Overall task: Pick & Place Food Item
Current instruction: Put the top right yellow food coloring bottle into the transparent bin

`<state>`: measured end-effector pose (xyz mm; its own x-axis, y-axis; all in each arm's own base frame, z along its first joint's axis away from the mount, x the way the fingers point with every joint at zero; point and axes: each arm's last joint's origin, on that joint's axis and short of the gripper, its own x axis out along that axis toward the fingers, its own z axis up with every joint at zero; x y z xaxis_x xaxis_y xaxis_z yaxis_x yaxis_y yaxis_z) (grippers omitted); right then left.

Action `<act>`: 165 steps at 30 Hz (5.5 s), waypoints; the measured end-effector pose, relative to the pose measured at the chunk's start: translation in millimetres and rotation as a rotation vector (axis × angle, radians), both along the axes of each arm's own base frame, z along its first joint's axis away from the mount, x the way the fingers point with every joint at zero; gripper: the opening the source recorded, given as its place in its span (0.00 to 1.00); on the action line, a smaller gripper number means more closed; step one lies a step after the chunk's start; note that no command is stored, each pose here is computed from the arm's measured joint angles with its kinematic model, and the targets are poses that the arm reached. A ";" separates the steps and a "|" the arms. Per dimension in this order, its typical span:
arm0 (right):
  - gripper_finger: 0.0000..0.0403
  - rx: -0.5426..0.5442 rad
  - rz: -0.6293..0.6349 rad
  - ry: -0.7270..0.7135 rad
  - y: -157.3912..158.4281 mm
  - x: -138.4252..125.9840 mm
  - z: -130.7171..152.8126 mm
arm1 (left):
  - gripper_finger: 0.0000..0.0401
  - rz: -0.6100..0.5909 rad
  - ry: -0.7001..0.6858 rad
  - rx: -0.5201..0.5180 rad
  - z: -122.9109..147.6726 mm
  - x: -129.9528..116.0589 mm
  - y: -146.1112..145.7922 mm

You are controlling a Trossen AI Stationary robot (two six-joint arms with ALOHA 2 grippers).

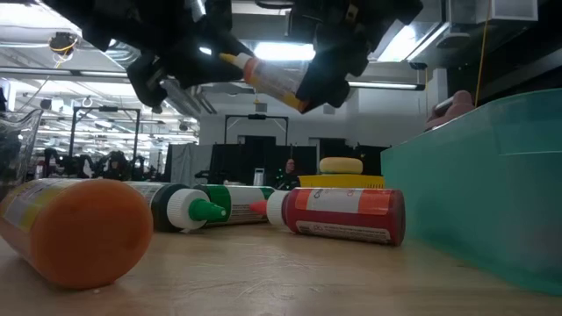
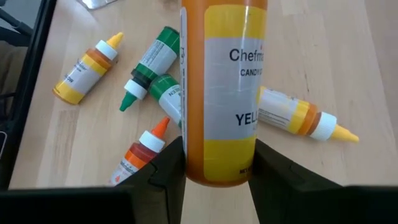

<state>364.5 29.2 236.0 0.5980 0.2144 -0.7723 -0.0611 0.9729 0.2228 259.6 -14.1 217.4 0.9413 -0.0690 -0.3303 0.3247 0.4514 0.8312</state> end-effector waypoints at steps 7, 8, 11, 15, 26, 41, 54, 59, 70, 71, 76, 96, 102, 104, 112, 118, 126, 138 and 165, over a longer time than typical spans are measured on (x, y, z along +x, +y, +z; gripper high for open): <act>0.34 -0.002 -0.001 0.000 -0.1 0.0 0.0 | 0.29 0.012 0.002 0.008 -0.2 -0.1 0.4; 0.34 -0.002 -0.001 -0.001 -0.1 0.1 0.1 | 0.29 0.013 0.003 0.008 -0.2 -0.1 0.4; 0.38 -0.002 -0.011 0.002 -0.2 0.0 0.0 | 0.29 0.018 0.003 0.010 -0.3 -0.1 0.6; 0.49 -0.004 -0.124 0.016 -2.1 0.2 0.8 | 0.29 0.044 0.007 0.020 -1.0 0.0 1.5; 0.70 -0.056 -0.135 0.103 -4.6 -7.4 -4.0 | 0.29 0.140 0.105 0.061 -9.8 -3.7 5.0; 0.71 -0.270 -0.162 0.148 -14.3 -12.7 -7.7 | 0.29 0.470 0.255 0.074 30.9 -0.1 -7.9; 0.71 -0.405 -0.105 0.063 -21.9 -5.7 -3.6 | 0.29 0.685 0.780 -0.320 107.4 -46.6 -13.9; 0.71 -0.422 -0.085 0.019 -21.7 -2.2 -1.3 | 0.29 0.754 0.828 -0.397 134.6 -62.6 -19.2; 0.71 -0.413 -0.087 0.006 -21.5 -1.1 -0.7 | 0.29 0.838 0.980 -0.581 140.8 -81.7 -40.6; 0.71 -0.405 -0.081 0.004 -21.2 -0.9 -0.6 | 0.29 0.838 0.991 -0.594 139.8 -82.4 -43.4; 0.71 -0.385 -0.086 -0.009 -20.4 0.2 -0.2 | 0.29 0.831 1.024 -0.640 139.6 -88.1 -59.3; 0.71 -0.373 -0.061 -0.038 -19.6 2.3 1.3 | 0.29 1.099 1.023 -0.758 99.3 -156.3 -102.0; 0.71 -0.373 -0.064 -0.053 -19.5 3.4 2.2 | 0.29 1.124 1.034 -0.848 77.8 -182.5 -97.0; 0.71 -0.372 -0.066 -0.063 -19.5 4.1 2.8 | 0.29 1.129 1.022 -0.856 71.7 -187.5 -95.4; 0.71 -0.370 -0.070 -0.085 -19.4 5.7 4.2 | 0.29 1.151 1.045 -0.821 41.9 -193.7 -95.8; 0.71 -0.370 -0.071 -0.085 -19.4 5.8 4.2 | 0.29 1.123 1.061 -0.862 20.7 -190.6 -101.4; 0.71 -0.368 -0.073 -0.085 -19.4 5.7 4.2 | 0.29 1.155 1.072 -0.811 7.6 -193.4 -97.7; 0.71 -0.364 -0.078 -0.084 -19.4 5.7 4.2 | 0.29 1.171 1.046 -0.827 7.5 -192.8 -97.5; 0.71 -0.339 -0.054 -0.087 -17.1 5.7 4.3 | 0.34 1.169 1.047 -0.861 7.7 -191.6 -99.5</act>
<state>370.2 12.1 240.3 0.6682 -0.0794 -0.7398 -0.0119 0.9930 -0.1173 68.0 -113.7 225.1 0.0656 -0.0450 -0.9968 -0.2643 0.9625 -0.0609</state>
